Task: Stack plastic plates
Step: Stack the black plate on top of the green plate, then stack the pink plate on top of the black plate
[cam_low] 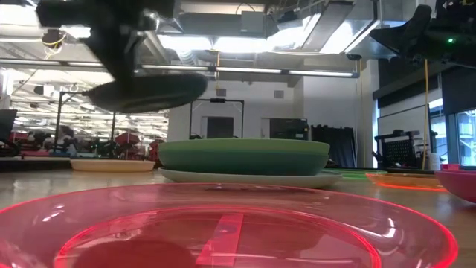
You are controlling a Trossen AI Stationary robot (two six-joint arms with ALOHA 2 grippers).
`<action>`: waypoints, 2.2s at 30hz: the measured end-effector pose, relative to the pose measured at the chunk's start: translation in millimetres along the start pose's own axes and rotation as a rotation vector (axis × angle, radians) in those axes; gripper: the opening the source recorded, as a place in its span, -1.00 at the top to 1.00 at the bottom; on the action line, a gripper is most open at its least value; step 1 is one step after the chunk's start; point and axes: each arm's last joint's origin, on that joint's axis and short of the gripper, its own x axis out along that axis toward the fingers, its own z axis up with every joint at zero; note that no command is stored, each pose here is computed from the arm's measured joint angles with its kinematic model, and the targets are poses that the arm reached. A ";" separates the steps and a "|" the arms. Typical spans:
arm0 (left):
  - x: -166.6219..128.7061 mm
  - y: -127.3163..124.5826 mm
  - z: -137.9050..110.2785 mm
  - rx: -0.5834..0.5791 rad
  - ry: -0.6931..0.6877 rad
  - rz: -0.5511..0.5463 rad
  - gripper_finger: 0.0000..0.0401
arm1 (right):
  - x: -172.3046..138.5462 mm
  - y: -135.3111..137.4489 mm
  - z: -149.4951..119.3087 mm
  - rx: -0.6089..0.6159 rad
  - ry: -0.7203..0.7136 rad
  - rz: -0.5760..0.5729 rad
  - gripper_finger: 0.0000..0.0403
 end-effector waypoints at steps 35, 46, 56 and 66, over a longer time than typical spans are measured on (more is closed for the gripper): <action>62.9 -3.0 44.1 0.137 -0.419 -0.324 0.96 | 0.0 0.0 0.0 -0.001 0.000 0.000 0.99; 64.1 1.2 48.2 0.107 -0.443 -0.324 0.82 | 0.0 0.0 0.0 -0.001 0.000 0.000 0.99; 65.2 4.8 51.7 0.091 -0.464 -0.354 0.49 | 0.0 0.0 0.0 -0.002 0.000 0.000 0.99; 37.9 8.4 45.5 0.069 -0.450 -0.374 0.49 | 0.0 0.0 -0.1 -0.004 0.001 0.000 0.99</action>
